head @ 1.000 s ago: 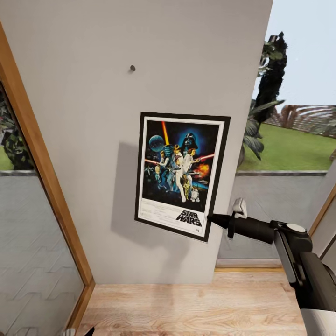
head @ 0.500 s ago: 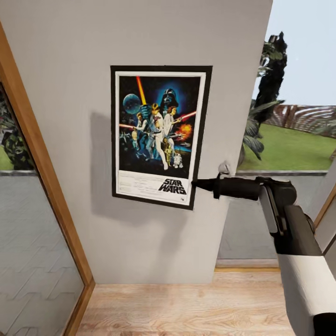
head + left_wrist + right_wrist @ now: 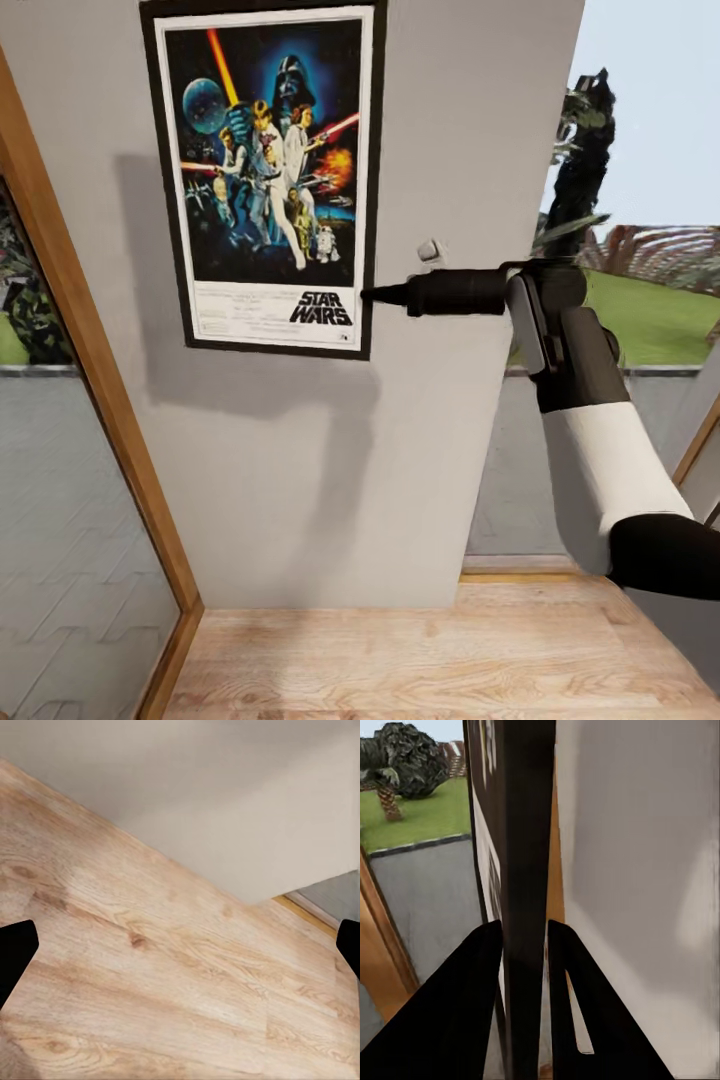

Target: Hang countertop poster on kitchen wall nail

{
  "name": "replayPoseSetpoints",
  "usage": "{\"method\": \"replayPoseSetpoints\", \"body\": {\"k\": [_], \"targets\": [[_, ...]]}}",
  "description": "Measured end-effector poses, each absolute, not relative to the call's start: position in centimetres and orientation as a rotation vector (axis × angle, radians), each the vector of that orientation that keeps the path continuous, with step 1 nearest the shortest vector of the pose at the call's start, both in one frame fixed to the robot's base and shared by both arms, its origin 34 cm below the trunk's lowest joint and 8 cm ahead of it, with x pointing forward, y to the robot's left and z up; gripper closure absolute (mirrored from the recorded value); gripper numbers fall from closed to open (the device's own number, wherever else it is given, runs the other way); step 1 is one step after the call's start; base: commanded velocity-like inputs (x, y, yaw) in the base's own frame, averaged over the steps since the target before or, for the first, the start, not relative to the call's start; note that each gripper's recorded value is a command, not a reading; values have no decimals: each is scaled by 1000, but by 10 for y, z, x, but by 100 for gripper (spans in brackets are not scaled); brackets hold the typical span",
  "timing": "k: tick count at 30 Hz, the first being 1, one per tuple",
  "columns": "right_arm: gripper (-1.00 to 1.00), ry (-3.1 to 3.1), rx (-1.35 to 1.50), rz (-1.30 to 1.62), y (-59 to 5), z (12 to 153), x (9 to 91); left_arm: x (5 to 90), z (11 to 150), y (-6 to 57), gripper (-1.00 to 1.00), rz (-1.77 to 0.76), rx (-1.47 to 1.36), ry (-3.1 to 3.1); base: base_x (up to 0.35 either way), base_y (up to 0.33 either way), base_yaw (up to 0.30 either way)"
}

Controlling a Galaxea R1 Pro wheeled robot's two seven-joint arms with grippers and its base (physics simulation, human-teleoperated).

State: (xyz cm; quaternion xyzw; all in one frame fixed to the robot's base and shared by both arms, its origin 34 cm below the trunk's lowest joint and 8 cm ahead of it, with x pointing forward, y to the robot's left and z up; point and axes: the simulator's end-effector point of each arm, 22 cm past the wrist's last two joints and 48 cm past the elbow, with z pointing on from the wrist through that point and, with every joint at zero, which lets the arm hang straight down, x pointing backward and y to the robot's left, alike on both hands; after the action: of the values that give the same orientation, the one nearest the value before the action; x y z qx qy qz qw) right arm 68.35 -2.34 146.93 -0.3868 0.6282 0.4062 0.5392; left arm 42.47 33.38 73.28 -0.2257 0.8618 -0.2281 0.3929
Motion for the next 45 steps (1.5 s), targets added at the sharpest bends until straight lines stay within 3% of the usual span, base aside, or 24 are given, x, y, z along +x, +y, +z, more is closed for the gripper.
{"method": "replayPoseSetpoints", "body": {"k": [9,45], "targets": [[100,1582,-840,920,-22,1465,716,424,732,334,-100,-579,-574,2188,0,0,0],[100,1535,-845,910,-22,1465,720,422,731,334,-100,-576,-577,2192,0,0,0]]}}
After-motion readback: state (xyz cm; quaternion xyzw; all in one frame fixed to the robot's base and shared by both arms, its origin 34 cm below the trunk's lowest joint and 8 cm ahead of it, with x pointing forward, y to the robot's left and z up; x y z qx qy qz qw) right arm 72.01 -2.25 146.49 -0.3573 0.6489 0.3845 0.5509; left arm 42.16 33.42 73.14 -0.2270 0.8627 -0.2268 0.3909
